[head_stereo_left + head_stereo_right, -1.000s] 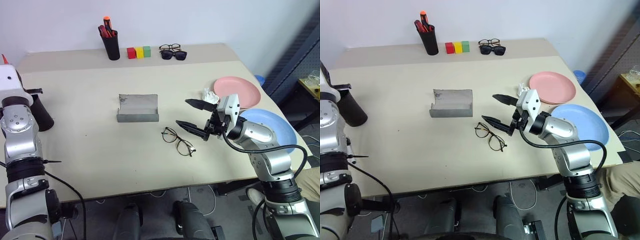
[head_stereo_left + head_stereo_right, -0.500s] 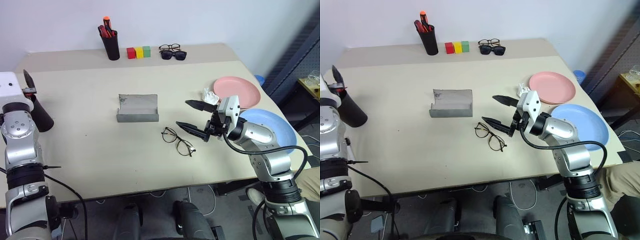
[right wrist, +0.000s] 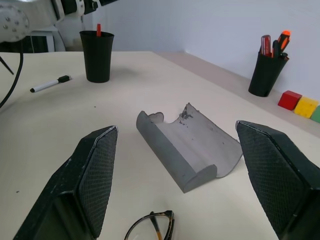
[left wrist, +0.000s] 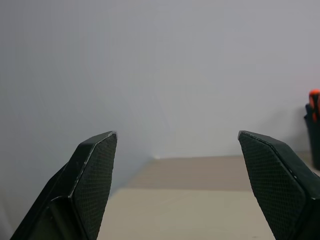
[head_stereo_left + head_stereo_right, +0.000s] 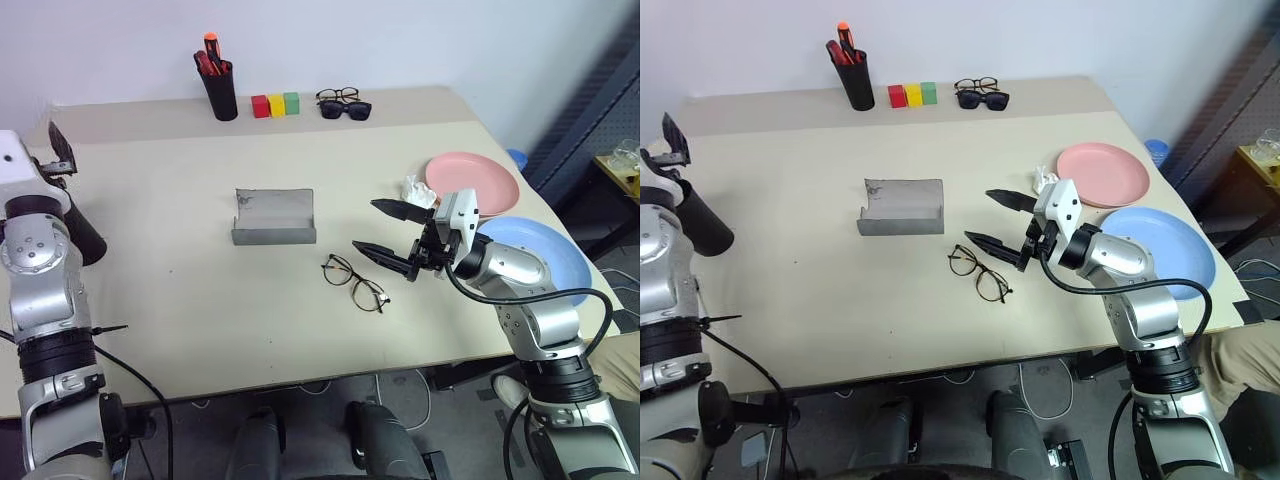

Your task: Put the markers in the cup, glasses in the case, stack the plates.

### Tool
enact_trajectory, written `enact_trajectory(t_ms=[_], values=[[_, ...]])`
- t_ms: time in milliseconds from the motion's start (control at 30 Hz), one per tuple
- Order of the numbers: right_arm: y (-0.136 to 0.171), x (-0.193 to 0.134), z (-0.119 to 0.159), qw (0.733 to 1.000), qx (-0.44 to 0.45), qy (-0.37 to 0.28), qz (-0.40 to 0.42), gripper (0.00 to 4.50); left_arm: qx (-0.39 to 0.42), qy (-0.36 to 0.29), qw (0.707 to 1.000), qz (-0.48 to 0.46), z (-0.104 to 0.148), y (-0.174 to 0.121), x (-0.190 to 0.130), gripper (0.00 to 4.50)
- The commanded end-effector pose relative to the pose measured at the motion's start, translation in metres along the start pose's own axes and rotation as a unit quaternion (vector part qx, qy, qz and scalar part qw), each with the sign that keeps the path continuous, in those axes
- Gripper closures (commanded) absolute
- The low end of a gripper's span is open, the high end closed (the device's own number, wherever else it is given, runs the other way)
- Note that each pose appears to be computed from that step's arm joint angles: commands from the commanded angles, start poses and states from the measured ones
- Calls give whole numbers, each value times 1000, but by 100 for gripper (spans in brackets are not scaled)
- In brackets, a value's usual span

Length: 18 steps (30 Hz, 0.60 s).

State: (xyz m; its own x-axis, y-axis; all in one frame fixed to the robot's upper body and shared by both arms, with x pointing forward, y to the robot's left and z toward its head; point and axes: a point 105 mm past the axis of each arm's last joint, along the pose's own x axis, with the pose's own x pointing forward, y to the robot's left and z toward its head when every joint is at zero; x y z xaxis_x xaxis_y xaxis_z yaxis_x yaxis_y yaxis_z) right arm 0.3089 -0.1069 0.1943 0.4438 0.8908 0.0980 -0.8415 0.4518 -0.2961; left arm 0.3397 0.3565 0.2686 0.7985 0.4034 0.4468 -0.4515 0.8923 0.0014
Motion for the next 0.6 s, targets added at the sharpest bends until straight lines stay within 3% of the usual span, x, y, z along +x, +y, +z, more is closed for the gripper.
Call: enact_trajectory(t_ms=[33,133,267,467,600], values=[[-2,2,10,1000,-20,-14,-1,64,-95,-20,990,-104,35,-19,-15,54],[-3,2,6,1000,-17,-10,-2,64,-124,27,953,-274,44,-54,-60,54],[-2,3,5,1000,-14,-9,4,64,-82,119,927,-347,25,-63,-98,54],[17,7,7,998,-10,-9,68,64,-64,279,916,-280,-7,-37,-115,54],[31,16,10,993,4,-25,115,64,-51,369,911,-180,-31,-5,-123,54]])
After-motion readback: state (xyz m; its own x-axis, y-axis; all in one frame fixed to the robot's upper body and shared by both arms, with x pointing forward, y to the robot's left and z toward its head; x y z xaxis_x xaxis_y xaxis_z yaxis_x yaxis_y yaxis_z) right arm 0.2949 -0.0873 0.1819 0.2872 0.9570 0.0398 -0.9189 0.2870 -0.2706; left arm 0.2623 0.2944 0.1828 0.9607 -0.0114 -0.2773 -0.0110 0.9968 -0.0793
